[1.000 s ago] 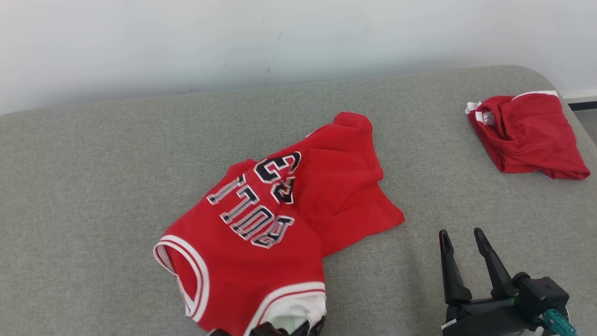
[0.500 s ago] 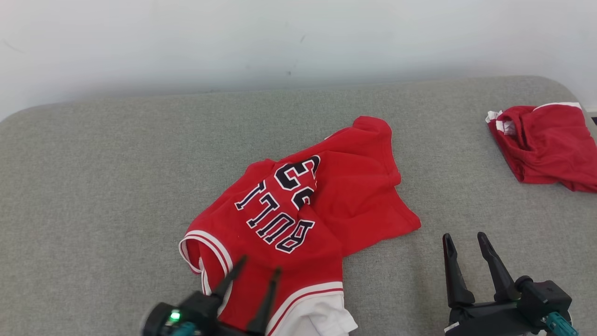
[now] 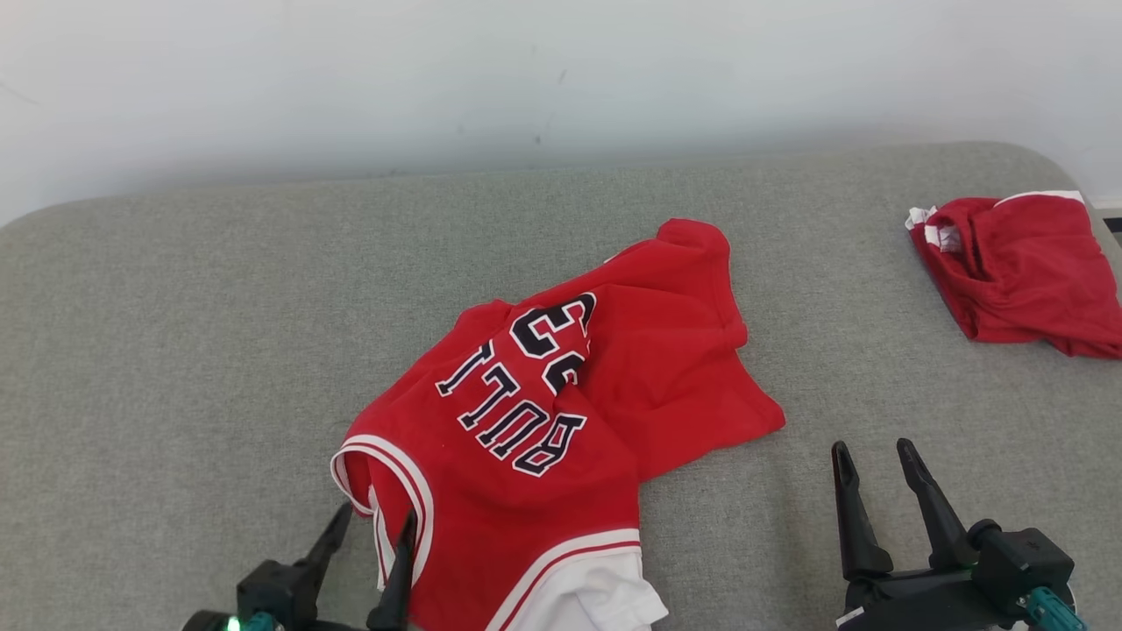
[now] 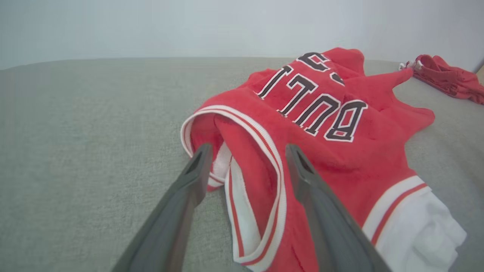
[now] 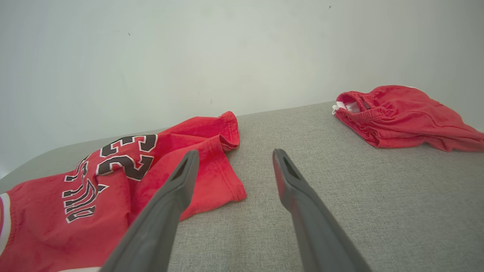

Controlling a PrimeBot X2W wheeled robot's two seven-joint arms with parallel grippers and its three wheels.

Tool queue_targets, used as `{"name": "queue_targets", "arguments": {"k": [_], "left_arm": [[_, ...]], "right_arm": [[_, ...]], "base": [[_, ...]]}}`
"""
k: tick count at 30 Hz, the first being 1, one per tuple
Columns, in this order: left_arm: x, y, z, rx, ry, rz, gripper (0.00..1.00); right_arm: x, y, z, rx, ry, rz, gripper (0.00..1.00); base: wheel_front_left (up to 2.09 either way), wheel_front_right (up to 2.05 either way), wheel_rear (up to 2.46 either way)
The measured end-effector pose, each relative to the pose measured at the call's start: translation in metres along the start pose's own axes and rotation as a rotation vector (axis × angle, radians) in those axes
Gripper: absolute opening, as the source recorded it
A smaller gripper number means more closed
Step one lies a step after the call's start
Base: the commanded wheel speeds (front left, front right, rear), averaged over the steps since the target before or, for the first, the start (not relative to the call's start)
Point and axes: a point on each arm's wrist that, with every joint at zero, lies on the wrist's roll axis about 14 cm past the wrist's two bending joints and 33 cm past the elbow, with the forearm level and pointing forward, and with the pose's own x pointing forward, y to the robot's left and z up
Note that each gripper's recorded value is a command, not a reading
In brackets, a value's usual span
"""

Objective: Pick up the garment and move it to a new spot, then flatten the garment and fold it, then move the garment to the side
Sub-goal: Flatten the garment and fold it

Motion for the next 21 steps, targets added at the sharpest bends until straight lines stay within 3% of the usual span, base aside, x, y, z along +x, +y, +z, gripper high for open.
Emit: {"name": "queue_targets", "arguments": {"k": [14, 15, 16, 21], "left_arm": [[-0.012, -0.012, -0.070, -0.065, 0.231, -0.014, 0.97], [-0.011, -0.012, -0.071, -0.069, 0.235, -0.014, 0.45], [-0.009, -0.012, -0.072, -0.067, 0.237, -0.014, 0.00], [0.002, -0.001, -0.058, -0.058, 0.189, 0.004, 0.00]], "right_arm": [[0.001, -0.003, -0.005, -0.004, 0.017, -0.005, 1.00], [0.002, -0.004, -0.005, -0.005, 0.017, -0.004, 1.00], [0.002, -0.004, -0.005, -0.007, 0.015, -0.005, 1.00], [0.000, -0.008, -0.002, -0.014, 0.010, -0.012, 1.00]], "base": [[0.00, 0.00, 0.00], [0.00, 0.00, 0.00], [0.00, 0.00, 0.00], [0.00, 0.00, 0.00]]}}
